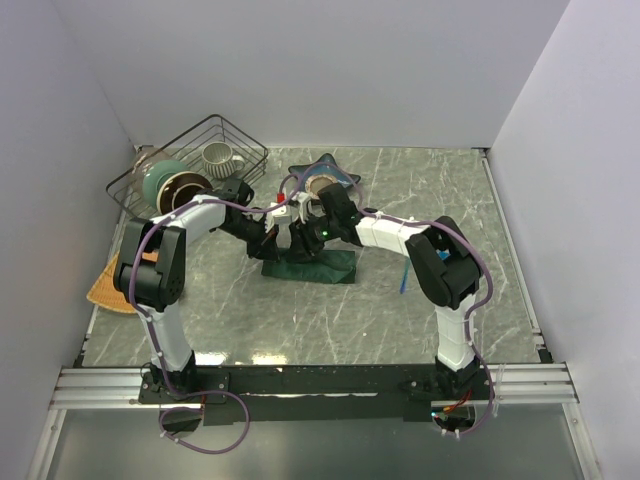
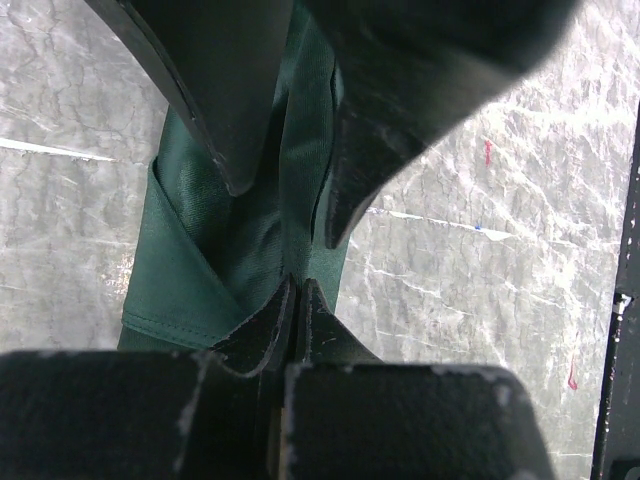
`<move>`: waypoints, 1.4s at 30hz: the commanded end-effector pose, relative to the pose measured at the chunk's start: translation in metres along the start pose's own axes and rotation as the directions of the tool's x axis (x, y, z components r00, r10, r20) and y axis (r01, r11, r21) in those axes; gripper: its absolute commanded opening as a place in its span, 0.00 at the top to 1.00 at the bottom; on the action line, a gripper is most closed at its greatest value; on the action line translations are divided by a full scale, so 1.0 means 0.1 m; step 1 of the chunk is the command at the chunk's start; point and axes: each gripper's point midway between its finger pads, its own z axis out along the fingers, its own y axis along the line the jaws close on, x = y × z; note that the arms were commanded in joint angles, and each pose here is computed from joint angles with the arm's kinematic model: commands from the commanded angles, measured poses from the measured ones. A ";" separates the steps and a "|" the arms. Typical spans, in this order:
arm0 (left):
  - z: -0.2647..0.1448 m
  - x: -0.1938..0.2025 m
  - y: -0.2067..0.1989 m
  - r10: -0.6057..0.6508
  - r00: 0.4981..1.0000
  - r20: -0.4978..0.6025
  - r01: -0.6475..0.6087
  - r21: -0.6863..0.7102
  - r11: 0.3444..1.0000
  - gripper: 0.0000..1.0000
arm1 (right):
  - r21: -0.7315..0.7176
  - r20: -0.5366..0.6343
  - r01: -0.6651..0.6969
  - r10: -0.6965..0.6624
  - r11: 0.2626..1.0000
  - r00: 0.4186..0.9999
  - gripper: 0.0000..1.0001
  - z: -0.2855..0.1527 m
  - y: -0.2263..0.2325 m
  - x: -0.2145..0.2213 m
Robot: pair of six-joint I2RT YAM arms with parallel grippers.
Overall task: Fold the napkin into a case and place the utensils inside
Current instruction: Fold the top corner of the smaller-rectangle-folded napkin at the center of the board.
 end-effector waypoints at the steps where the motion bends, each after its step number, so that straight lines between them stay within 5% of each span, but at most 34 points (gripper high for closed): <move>1: -0.01 -0.17 0.02 0.034 0.998 0.059 -0.035 0.016 0.999 0.99 | -0.029 -0.001 0.026 -0.026 0.999 1.000 0.43 0.06 0.04 -0.05; 12: -0.01 -0.18 0.03 0.022 0.997 0.067 -0.024 0.016 1.000 0.99 | 0.003 -0.036 0.026 -0.026 1.000 0.999 0.57 0.10 -0.01 0.02; 18: 0.00 -0.19 0.04 0.023 0.997 0.070 -0.024 0.020 1.000 0.99 | -0.012 -0.034 0.037 -0.037 0.999 0.999 0.50 0.12 0.05 0.02; 22: -0.01 -0.18 0.03 0.032 0.997 0.070 -0.034 0.022 0.999 0.99 | -0.005 -0.039 0.049 -0.050 0.999 0.998 0.38 0.15 0.06 0.03; 32: -0.03 -0.20 0.00 0.030 0.996 0.083 -0.032 0.030 0.999 0.99 | -0.012 -0.046 0.039 -0.040 0.999 0.998 0.46 0.19 0.05 0.06; 42: -0.07 -0.15 0.01 0.036 0.995 0.088 -0.039 0.032 0.999 0.99 | -0.009 0.043 0.052 -0.051 0.999 0.998 0.36 -0.08 -0.01 -0.04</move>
